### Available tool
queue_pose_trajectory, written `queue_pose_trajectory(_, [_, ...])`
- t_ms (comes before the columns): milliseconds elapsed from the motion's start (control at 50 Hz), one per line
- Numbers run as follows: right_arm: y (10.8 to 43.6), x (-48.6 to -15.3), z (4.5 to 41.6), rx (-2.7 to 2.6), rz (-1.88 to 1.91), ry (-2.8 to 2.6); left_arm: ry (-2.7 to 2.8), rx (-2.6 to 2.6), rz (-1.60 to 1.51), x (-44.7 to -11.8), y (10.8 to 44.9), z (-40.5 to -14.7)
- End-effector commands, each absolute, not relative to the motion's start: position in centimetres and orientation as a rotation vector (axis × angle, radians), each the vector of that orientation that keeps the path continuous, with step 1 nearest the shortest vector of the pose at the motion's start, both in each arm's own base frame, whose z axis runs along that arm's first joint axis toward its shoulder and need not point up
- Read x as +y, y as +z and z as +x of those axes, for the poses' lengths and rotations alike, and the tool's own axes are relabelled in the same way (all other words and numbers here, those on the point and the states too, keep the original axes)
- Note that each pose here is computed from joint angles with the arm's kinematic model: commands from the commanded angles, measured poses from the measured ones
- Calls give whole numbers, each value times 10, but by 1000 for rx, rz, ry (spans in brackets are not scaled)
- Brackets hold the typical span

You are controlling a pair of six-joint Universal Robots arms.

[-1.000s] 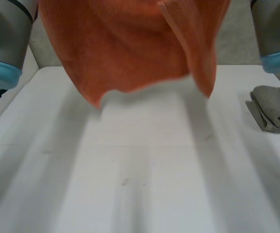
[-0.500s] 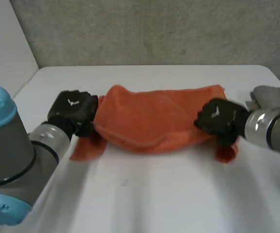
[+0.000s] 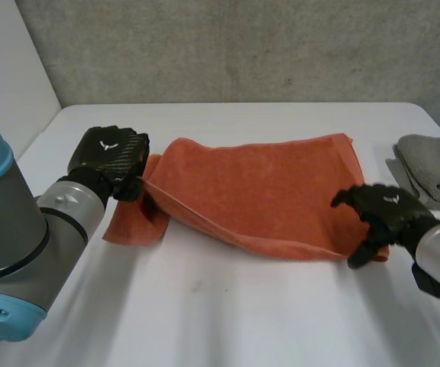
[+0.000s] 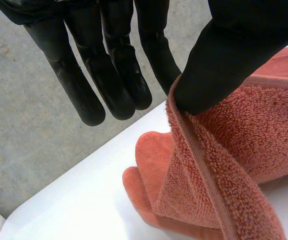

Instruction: Fold the laundry.

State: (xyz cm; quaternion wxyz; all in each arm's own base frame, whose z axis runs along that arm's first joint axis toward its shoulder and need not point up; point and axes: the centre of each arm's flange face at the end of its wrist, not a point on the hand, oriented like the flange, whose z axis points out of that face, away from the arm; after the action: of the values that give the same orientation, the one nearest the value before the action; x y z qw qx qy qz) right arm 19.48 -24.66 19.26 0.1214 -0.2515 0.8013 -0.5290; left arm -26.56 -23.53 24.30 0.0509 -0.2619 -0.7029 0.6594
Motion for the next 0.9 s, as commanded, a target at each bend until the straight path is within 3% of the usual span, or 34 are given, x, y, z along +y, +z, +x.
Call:
queue_pose_trajectory(20, [145, -247, 184, 2435, -807, -1469, 2023, -2124, -790, -237, 247, -267])
queue_pose_trajectory(360, [120, -279, 186, 2419, -902, -1586, 2151, -1998, -726, -251, 286, -273])
queue_pose_trajectory(780, [118, -323, 180, 2463, -838, -1705, 2223, -1932, -683, -247, 312, -268])
queue_pose_trajectory(900, [135, -334, 170, 2471, -820, -1749, 2206, -1974, -676, -247, 312, -260])
